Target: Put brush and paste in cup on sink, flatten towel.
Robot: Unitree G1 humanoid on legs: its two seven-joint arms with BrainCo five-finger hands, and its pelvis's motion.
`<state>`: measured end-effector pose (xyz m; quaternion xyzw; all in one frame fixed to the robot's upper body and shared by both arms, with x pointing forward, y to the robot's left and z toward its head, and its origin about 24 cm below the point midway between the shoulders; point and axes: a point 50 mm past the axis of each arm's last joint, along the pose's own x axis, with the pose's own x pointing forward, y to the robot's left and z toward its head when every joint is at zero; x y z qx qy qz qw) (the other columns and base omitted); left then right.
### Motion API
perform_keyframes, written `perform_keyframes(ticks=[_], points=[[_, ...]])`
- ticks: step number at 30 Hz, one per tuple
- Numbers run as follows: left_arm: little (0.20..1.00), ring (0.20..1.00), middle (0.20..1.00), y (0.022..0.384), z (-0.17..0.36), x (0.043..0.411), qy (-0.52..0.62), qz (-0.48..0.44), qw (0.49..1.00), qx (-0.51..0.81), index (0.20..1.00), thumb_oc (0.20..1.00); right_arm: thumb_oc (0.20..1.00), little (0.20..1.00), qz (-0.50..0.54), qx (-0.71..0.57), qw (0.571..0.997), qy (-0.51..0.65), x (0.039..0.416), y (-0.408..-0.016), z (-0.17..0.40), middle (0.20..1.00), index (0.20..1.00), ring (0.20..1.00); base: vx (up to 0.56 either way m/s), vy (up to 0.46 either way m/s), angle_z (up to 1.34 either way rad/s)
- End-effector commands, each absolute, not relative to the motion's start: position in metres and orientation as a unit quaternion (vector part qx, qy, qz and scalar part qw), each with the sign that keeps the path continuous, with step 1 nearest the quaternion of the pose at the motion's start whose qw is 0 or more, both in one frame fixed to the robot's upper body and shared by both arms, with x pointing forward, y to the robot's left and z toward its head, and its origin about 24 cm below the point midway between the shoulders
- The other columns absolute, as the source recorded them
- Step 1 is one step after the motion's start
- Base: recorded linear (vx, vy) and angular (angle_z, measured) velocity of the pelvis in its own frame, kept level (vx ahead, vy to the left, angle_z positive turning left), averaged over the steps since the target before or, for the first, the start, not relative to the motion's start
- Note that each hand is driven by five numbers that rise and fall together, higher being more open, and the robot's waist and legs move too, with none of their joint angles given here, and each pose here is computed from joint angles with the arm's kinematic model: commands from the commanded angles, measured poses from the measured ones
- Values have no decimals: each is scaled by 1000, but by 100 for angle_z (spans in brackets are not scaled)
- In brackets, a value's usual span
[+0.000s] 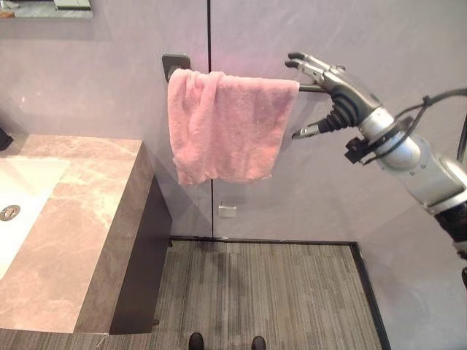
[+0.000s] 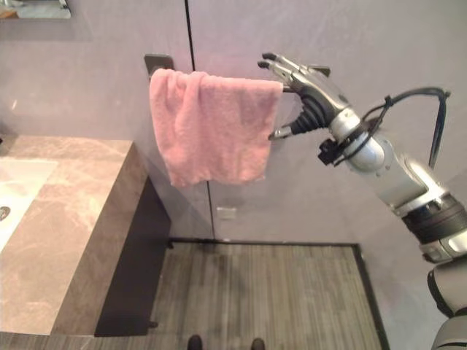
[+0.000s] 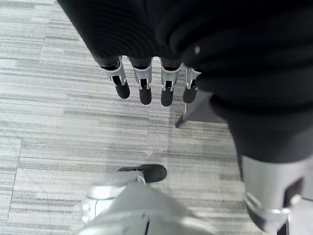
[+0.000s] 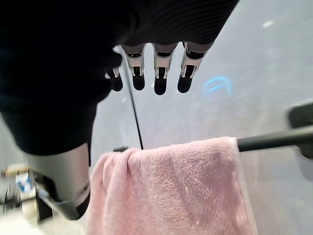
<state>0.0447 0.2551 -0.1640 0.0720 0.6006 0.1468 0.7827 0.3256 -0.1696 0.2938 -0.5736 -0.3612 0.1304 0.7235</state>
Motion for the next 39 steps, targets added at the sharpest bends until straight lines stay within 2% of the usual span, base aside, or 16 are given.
perform_keyframes(ticks=[1,6,26,39], points=[[1000,1000,1000,281,-156,50,598,156,778,112,1000,1000,1000,1000,97,-597,702,-377,324,-177,330,1000,1000,1000,-5,-1,5],[1000,1000,1000,284,-154,52,598,155,778,117,1000,1000,1000,1000,107,-621,686,-363,329,-171,349,1000,1000,1000,0,0,0],[1000,1000,1000,276,-152,80,575,95,800,143,1000,1000,1000,1000,97,-617,723,-294,354,-161,395,1000,1000,1000,0,0,0],[1000,1000,1000,275,-152,87,573,93,802,141,1000,1000,1000,1000,79,-622,727,-279,362,-153,405,1000,1000,1000,0,0,0]])
